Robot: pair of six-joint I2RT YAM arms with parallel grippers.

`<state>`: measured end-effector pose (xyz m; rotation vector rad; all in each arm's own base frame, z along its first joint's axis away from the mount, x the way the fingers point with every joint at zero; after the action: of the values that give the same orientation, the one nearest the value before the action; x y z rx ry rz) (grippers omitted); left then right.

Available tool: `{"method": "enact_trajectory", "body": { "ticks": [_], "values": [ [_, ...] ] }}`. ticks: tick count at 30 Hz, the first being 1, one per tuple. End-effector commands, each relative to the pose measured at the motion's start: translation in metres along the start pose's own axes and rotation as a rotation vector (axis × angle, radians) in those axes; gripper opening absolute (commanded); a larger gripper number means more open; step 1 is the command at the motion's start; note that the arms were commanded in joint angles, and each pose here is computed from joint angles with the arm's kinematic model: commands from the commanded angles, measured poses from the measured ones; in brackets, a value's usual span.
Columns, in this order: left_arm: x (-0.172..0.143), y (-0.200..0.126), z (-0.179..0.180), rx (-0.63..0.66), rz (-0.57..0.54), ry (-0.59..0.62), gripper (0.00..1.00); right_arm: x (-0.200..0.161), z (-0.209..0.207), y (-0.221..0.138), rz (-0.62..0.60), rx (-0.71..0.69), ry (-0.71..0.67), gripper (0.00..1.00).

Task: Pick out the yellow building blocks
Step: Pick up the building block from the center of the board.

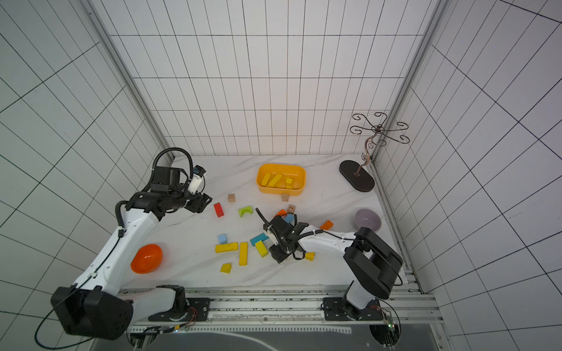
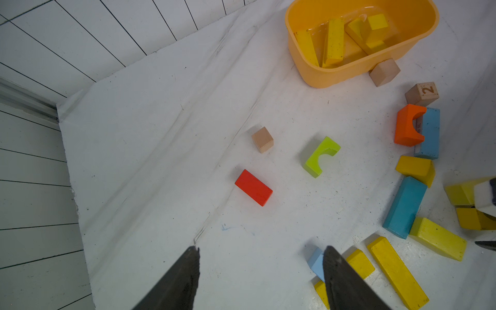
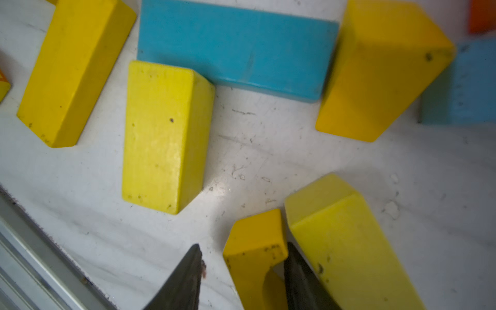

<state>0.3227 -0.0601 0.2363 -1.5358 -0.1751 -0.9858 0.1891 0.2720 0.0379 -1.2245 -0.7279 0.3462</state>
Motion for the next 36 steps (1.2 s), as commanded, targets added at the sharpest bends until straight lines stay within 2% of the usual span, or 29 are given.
{"method": "enact_trajectory", "body": {
  "ticks": [1,10,17,19,23,36],
  "values": [
    [-0.001,-0.009,0.000,0.020,-0.021,0.005,0.71,0.023,0.001,-0.009,-0.018,-0.062,-0.038,0.49],
    [-0.007,-0.016,-0.003,0.024,-0.025,0.007,0.71,0.020,-0.005,-0.004,0.007,-0.125,-0.043,0.43],
    [0.006,-0.027,-0.003,0.028,-0.073,0.024,0.71,0.019,-0.007,-0.004,0.007,-0.138,-0.043,0.31],
    [0.010,-0.031,-0.003,0.027,-0.086,0.024,0.71,0.020,-0.008,-0.006,-0.001,-0.140,-0.043,0.24],
    [0.013,-0.035,-0.004,0.023,-0.099,0.017,0.71,0.021,-0.007,-0.009,-0.013,-0.138,-0.041,0.18],
    [0.003,-0.035,-0.005,0.030,-0.081,0.025,0.71,0.040,0.009,-0.040,-0.120,-0.036,-0.033,0.16]
  ]
}}
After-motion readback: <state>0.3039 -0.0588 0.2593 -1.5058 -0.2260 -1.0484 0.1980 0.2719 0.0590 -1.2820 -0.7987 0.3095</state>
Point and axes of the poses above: each gripper's point midway between its finger pads, its own y axis out along the fingers, its own z axis along the line the jaws close on, x = y × z, the point moved 1 cm from there along -y, back along the fingers, and after that the axes turned 3 degrees about y, right-handed, at the moved point
